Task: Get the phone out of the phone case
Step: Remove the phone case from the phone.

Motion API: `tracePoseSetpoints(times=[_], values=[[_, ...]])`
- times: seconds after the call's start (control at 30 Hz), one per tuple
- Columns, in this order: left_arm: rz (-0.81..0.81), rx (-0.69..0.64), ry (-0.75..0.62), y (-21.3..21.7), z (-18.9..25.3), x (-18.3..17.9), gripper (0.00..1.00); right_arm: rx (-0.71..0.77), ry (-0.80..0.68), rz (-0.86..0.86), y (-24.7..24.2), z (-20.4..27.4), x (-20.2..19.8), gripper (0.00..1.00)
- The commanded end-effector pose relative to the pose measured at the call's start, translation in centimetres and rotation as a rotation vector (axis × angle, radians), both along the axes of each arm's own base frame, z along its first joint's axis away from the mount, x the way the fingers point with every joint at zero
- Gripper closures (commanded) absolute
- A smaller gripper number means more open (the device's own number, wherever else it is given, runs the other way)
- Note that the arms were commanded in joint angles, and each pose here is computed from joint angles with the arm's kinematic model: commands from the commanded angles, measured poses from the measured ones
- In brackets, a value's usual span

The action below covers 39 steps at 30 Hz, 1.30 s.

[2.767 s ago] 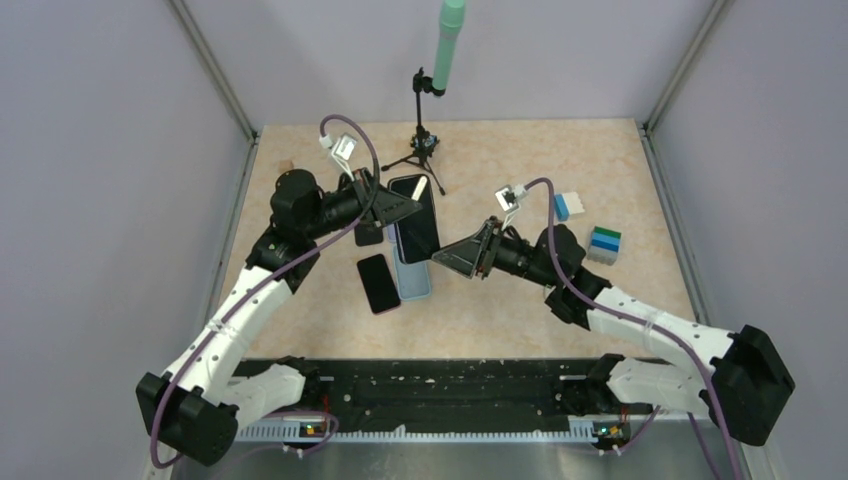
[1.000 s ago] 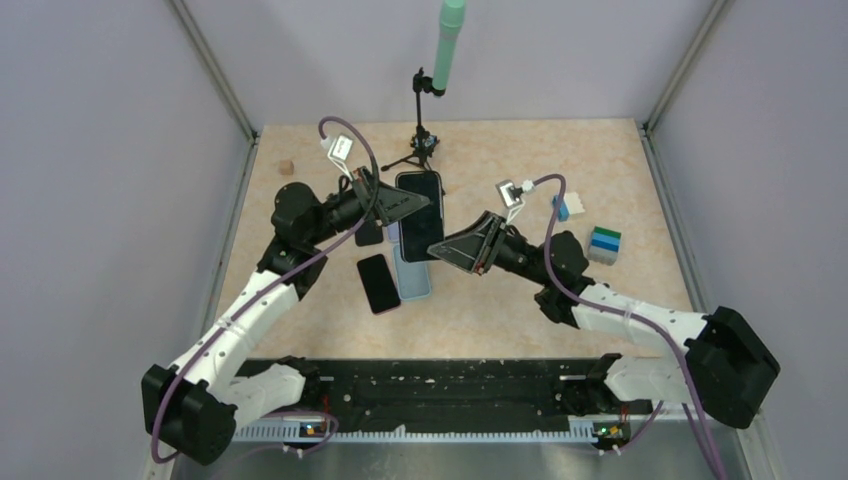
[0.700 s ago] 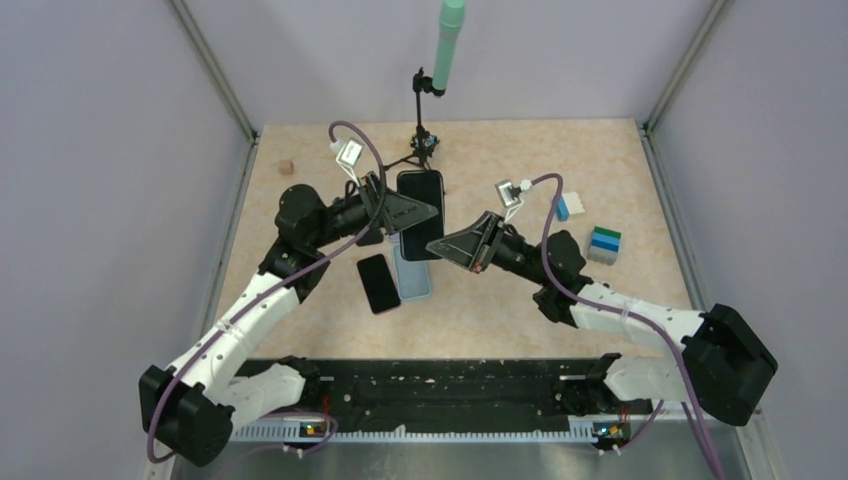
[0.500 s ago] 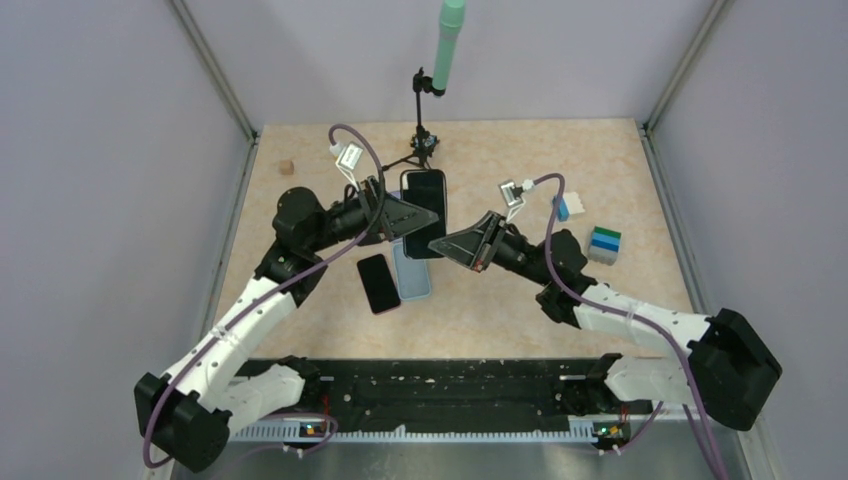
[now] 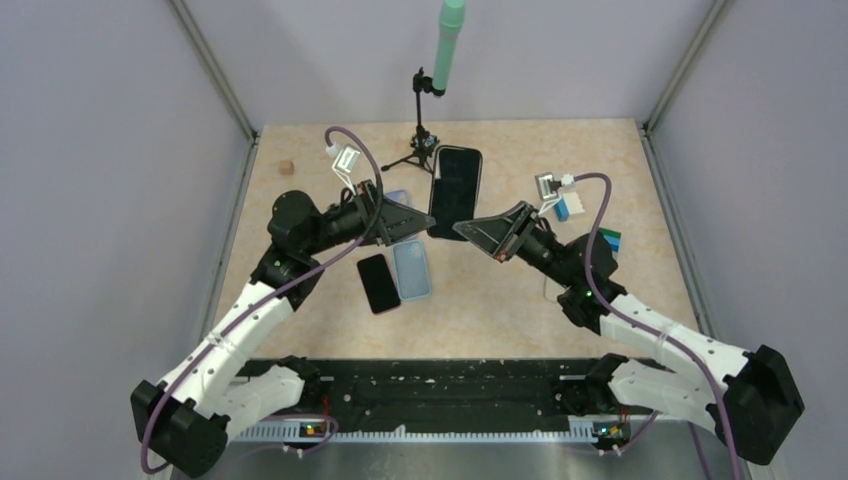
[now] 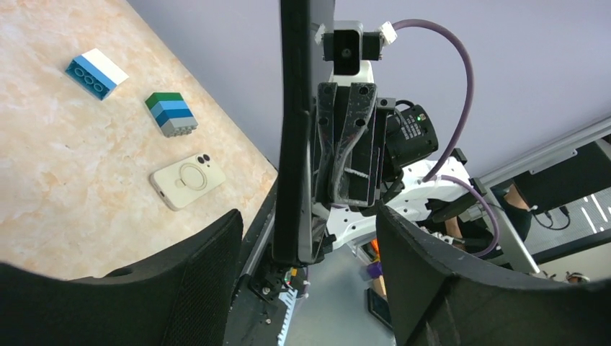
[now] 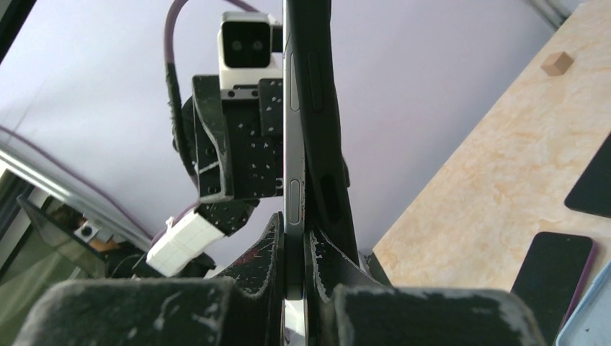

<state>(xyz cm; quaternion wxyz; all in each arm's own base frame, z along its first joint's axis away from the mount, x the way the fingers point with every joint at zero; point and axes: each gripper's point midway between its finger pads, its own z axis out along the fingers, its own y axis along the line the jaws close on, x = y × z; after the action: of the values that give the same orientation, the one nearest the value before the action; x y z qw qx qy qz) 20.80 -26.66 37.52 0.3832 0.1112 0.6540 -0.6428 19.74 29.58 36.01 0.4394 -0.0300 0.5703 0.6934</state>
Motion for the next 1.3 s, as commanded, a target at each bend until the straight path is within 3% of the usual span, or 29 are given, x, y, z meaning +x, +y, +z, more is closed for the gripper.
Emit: tracePoseSetpoints(times=[0.0,0.2,0.37,0.63,0.9,1.27], values=[[-0.005,-0.024,-0.096,0.4,1.3,-0.8,0.34,0.121,-0.069,-0.115,-2.3,5.7,0.7,1.00],[0.003,-0.011,-0.108,0.2,0.5,-0.4,0.46,0.169,-0.010,-0.108,-2.1,6.7,1.4,1.00],[0.005,0.003,-0.086,0.0,-0.6,0.1,0.47,0.189,0.024,-0.133,-2.3,7.0,2.1,1.00],[0.020,-0.021,-0.078,0.0,-0.6,0.3,0.40,0.216,0.058,-0.111,-2.0,7.2,2.2,1.00],[0.005,-0.028,-0.065,-0.7,-1.1,0.8,0.58,0.272,0.118,-0.078,-1.9,7.0,2.4,1.00],[0.035,-0.061,-0.052,-1.2,-1.1,1.5,0.59,0.315,0.151,-0.060,-1.9,6.8,2.5,1.00]])
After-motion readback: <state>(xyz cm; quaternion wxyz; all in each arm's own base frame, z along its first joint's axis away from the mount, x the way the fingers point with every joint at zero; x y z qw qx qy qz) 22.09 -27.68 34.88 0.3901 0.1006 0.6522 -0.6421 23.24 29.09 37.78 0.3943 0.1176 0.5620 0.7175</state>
